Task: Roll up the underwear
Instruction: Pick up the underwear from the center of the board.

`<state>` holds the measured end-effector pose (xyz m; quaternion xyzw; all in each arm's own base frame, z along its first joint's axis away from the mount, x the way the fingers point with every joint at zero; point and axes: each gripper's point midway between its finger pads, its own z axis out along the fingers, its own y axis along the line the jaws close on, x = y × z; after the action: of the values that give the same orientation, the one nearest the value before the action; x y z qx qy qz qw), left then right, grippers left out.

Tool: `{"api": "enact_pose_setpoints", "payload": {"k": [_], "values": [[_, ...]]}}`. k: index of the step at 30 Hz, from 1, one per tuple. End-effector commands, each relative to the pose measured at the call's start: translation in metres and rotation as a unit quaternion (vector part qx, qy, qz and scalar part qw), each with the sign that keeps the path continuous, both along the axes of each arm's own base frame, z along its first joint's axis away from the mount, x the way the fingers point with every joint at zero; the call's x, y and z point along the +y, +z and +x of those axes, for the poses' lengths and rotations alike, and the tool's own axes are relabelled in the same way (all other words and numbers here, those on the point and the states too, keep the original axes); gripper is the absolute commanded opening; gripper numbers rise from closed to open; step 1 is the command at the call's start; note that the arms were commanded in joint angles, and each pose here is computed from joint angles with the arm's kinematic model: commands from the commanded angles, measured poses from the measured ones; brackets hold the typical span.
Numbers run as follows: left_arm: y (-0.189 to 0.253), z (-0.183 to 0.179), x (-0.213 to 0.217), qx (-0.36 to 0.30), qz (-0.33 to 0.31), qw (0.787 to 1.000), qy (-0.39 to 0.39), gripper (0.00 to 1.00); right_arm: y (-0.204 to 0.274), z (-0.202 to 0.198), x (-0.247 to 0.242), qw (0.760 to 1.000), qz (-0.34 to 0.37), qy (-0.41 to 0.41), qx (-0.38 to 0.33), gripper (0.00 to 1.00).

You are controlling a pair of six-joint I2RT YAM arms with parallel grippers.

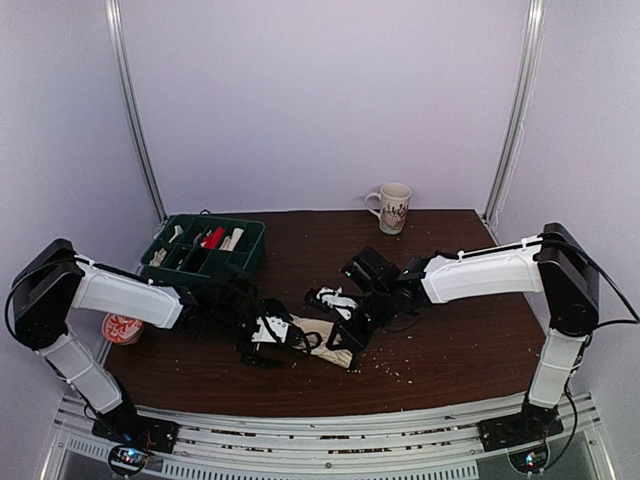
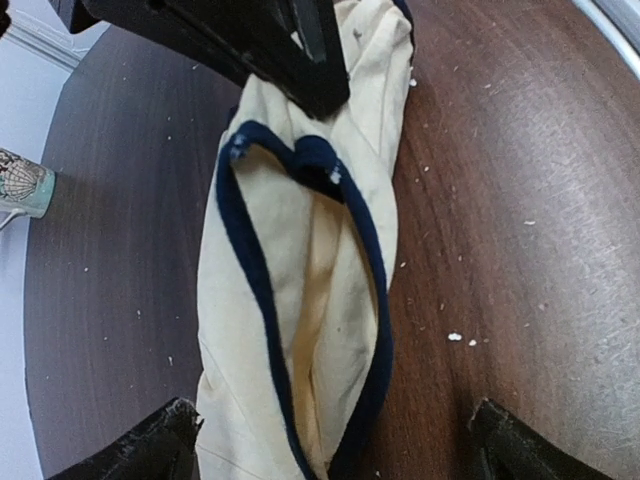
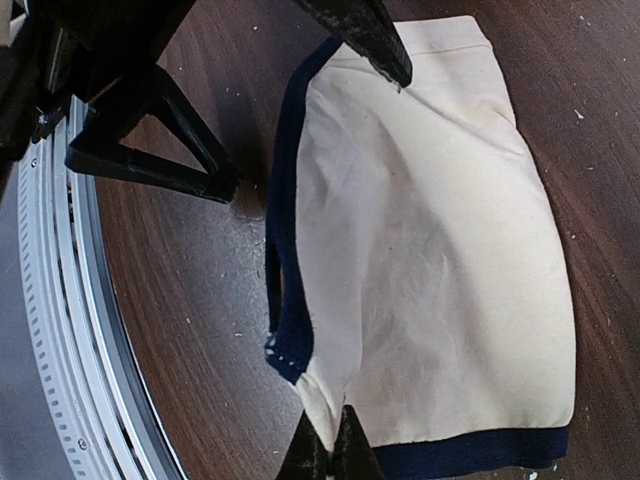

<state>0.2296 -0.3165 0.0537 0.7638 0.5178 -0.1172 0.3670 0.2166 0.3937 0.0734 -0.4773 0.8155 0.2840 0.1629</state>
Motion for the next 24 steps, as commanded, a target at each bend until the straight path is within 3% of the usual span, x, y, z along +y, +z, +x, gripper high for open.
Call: {"api": "enact_pose_setpoints", "payload": {"k": [1,5,14,22,24], "values": [[0.0,0.017,-0.002,-0.074,0.003,0.997,0.033,0.98,-0.005,0.006,-0.002,1.0,0.008,-0.015,0.013,0.0],[-0.004,0.025,0.001,-0.111,0.015,0.992,0.053,0.85,-0.007,0.009,-0.005,1.0,0.005,-0.021,0.017,0.0],[-0.021,0.042,0.015,-0.16,0.065,0.982,0.082,0.39,-0.007,0.013,-0.011,1.0,0.001,-0.028,0.014,0.0],[-0.023,0.041,0.025,-0.182,0.096,0.975,0.077,0.12,-0.01,0.013,-0.013,0.999,-0.009,-0.029,0.015,0.0],[-0.027,0.037,0.028,-0.185,0.112,0.974,0.064,0.0,-0.011,0.013,-0.014,0.999,-0.012,-0.029,0.015,0.0]]}}
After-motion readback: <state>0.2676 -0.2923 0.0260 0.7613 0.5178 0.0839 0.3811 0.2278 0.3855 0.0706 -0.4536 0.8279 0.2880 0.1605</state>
